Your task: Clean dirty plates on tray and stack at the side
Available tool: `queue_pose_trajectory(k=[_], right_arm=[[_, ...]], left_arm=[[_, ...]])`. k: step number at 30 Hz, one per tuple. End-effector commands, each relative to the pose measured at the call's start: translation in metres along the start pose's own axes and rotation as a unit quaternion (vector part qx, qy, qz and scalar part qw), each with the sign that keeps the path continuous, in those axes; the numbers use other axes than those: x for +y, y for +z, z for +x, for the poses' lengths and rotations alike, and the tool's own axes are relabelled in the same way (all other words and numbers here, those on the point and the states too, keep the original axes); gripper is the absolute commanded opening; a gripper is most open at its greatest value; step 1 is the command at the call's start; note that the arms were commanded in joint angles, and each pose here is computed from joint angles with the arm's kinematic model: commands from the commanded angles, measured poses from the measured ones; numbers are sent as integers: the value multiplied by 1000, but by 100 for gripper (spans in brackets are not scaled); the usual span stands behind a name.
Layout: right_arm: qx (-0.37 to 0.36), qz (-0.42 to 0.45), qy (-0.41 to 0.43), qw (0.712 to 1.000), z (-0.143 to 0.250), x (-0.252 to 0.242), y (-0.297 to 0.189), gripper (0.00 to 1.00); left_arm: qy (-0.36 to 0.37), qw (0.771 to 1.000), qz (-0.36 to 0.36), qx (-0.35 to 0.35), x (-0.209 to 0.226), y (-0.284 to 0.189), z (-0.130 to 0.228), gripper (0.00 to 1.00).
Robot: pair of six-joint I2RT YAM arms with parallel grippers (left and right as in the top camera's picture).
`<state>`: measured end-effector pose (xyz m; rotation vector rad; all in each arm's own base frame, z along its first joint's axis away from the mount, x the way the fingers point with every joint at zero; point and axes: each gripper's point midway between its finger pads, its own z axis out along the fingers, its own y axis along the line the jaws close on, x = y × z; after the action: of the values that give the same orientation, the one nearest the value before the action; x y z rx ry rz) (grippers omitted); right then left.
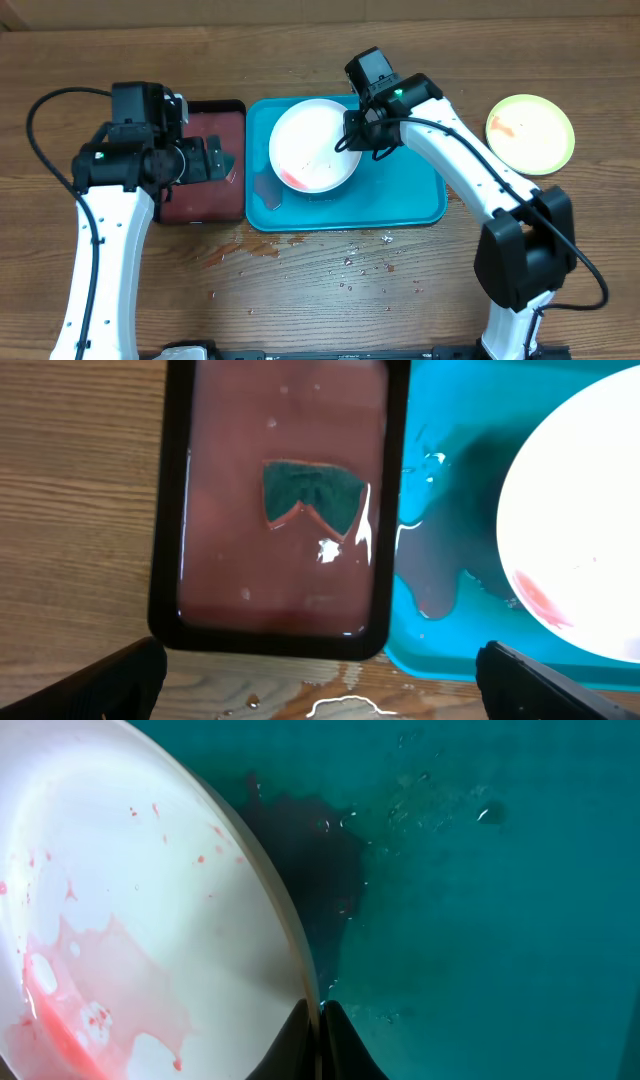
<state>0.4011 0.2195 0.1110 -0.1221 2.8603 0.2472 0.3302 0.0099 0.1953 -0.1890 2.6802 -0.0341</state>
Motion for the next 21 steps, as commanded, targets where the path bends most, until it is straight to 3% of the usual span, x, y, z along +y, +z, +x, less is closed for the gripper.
queue_pose_trajectory(k=[1, 10, 21], right_arm=[[12, -10, 4, 1000, 2, 4, 11, 4], [18, -2, 18, 1000, -2, -11, 19, 4], [23, 2, 24, 999, -1, -18, 19, 4]], left_arm=[[33, 999, -8, 4, 3, 14, 4, 100], [55, 998, -9, 20, 6, 78, 28, 97], [20, 1000, -14, 7, 7, 145, 14, 87]])
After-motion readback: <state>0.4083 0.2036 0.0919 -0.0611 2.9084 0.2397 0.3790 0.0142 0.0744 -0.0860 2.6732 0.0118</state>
